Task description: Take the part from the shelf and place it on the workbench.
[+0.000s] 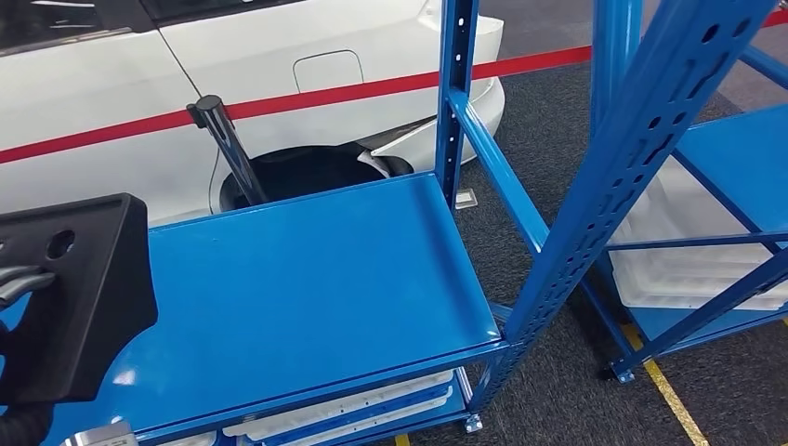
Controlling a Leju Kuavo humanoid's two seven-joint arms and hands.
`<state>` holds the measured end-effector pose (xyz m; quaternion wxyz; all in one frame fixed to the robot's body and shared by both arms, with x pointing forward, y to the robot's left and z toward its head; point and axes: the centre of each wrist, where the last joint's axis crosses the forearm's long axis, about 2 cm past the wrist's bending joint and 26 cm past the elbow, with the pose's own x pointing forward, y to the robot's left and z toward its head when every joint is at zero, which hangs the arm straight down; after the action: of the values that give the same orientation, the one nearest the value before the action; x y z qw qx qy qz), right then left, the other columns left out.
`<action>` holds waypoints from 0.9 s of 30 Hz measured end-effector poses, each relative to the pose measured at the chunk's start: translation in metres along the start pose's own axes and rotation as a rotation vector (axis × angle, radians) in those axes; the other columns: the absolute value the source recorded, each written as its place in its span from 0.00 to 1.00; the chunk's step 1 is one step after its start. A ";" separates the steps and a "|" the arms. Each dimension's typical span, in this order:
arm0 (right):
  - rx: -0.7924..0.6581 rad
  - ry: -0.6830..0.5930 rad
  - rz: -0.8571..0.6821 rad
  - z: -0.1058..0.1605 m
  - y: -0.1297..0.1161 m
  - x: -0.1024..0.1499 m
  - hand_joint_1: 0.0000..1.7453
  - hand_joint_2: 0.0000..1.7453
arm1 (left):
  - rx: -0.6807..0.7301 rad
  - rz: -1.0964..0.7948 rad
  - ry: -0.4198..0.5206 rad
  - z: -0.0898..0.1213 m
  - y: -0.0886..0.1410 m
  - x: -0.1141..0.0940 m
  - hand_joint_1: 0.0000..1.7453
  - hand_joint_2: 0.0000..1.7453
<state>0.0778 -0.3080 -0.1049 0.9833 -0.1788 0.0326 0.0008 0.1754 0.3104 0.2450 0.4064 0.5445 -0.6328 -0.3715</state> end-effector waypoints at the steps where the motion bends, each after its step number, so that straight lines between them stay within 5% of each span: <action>1: 0.002 -0.001 0.001 0.000 0.001 0.000 0.00 0.00 | 0.000 -0.001 0.001 0.000 0.000 0.000 1.00 1.00; 12: 0.010 0.000 0.006 0.001 0.003 -0.001 0.00 0.00 | 0.022 0.018 0.005 -0.001 0.001 -0.001 1.00 1.00; 27: -0.005 -0.025 0.045 0.002 0.004 0.002 0.00 0.00 | 0.329 0.257 -0.011 -0.008 0.012 -0.001 1.00 1.00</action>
<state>0.0798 -0.3033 -0.1047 0.9830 -0.1803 0.0244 0.0254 0.1783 0.3130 0.2590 0.3526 0.5162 -0.7515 -0.2109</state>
